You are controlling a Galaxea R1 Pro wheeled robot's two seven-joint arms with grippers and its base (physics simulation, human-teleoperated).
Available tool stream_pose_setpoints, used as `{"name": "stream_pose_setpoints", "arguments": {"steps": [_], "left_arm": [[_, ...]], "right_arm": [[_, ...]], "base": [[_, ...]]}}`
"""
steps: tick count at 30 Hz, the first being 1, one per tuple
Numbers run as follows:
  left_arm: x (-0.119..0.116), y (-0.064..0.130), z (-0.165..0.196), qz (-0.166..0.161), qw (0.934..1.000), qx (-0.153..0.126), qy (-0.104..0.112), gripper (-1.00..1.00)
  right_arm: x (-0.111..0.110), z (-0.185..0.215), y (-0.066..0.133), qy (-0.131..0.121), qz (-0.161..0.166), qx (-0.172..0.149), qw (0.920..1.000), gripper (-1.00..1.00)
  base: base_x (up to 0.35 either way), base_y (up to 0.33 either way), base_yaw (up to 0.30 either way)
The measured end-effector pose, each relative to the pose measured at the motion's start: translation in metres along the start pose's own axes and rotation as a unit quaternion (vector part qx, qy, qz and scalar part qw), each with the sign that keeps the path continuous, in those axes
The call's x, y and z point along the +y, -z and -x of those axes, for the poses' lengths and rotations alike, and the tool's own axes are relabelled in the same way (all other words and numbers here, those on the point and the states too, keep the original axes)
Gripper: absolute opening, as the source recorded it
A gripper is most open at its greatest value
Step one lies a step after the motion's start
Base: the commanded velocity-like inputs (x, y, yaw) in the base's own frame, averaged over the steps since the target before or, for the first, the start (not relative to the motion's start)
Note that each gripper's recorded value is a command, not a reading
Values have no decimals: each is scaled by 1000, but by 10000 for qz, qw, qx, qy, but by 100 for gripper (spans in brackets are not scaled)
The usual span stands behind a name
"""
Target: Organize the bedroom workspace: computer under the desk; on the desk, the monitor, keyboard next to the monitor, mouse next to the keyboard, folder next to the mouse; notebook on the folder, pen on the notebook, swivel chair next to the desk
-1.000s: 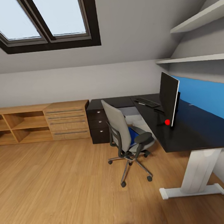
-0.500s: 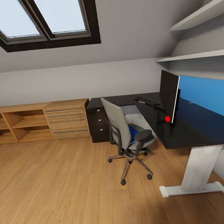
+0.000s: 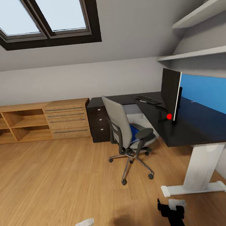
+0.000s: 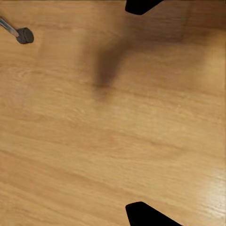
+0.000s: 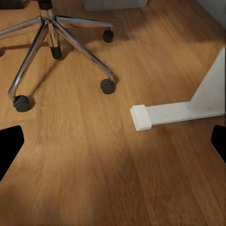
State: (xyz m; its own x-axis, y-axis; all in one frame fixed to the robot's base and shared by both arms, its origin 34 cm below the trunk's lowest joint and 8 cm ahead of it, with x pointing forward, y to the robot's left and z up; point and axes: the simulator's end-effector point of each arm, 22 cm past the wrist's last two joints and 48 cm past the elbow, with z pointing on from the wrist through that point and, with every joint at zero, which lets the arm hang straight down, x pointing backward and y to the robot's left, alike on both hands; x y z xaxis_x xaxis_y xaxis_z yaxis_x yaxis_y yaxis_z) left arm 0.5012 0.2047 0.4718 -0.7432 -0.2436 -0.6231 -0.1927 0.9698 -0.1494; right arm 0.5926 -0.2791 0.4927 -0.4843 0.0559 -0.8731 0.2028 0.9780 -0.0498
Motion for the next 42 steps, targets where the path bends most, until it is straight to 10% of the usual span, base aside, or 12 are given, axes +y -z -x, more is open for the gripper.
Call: {"name": "stream_pose_setpoints", "arguments": {"steps": [6, 15, 42], "left_arm": [[-37, 41, 93, -632, 9976, -137, 233, 100], [-59, 57, 113, -1171, 9912, -245, 575, 100], [-22, 12, 62, -938, 9943, -170, 468, 100]], "right_arm": [[13, 132, -65, -78, -121, -402, 9991, 100], [15, 129, -75, -115, -125, -452, 9988, 100], [11, 92, -92, -173, -169, -805, 9965, 100]], "base": [[0, 0, 0], [0, 0, 0], [0, 0, 0]]}}
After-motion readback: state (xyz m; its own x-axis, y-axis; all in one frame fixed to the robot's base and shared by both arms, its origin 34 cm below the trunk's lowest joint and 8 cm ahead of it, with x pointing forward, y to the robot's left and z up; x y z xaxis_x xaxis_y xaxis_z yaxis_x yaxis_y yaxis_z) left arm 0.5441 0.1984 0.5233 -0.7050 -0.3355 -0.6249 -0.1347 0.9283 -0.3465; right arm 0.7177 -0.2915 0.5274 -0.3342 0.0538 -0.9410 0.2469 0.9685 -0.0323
